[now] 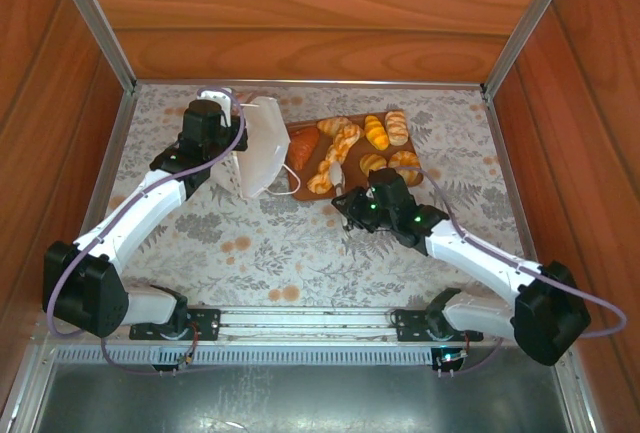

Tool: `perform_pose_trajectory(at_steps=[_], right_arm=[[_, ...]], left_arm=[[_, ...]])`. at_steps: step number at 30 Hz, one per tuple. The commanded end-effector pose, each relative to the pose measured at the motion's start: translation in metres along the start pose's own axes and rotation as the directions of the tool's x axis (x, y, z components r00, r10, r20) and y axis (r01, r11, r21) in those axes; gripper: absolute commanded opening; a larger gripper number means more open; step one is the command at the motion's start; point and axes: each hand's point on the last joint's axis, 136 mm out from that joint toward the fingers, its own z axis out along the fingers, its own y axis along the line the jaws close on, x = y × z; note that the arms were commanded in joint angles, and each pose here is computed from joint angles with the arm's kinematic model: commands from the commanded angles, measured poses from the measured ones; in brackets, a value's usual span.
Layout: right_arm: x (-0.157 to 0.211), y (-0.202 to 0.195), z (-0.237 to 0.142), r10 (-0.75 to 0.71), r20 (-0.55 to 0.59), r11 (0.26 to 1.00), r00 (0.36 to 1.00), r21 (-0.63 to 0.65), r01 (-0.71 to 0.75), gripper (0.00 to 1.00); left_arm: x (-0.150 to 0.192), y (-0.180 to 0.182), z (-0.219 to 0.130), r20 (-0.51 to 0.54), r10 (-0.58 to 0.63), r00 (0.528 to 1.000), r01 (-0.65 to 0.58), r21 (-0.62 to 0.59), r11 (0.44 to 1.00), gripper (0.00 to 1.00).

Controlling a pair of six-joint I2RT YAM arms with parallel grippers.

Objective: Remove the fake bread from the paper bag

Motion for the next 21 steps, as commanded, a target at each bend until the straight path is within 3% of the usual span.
perform_pose_trajectory(at_steps=[1,21], right_arm=[[-0.014,0.018,0.006,0.03,0.051,0.996,0.998,-0.086,-0.026,0.26],[-0.007,0.007,0.053,0.084,-0.032,0.995,0.996,-0.051,-0.086,0.3]], left_arm=[[0.002,-0.001,-0.004,0.005,0.013,1.0,-0.013,0.013,1.0,0.0],[0.007,0.001,-0.004,-0.001,0.027,1.0,-0.027,0.014,1.0,0.0]])
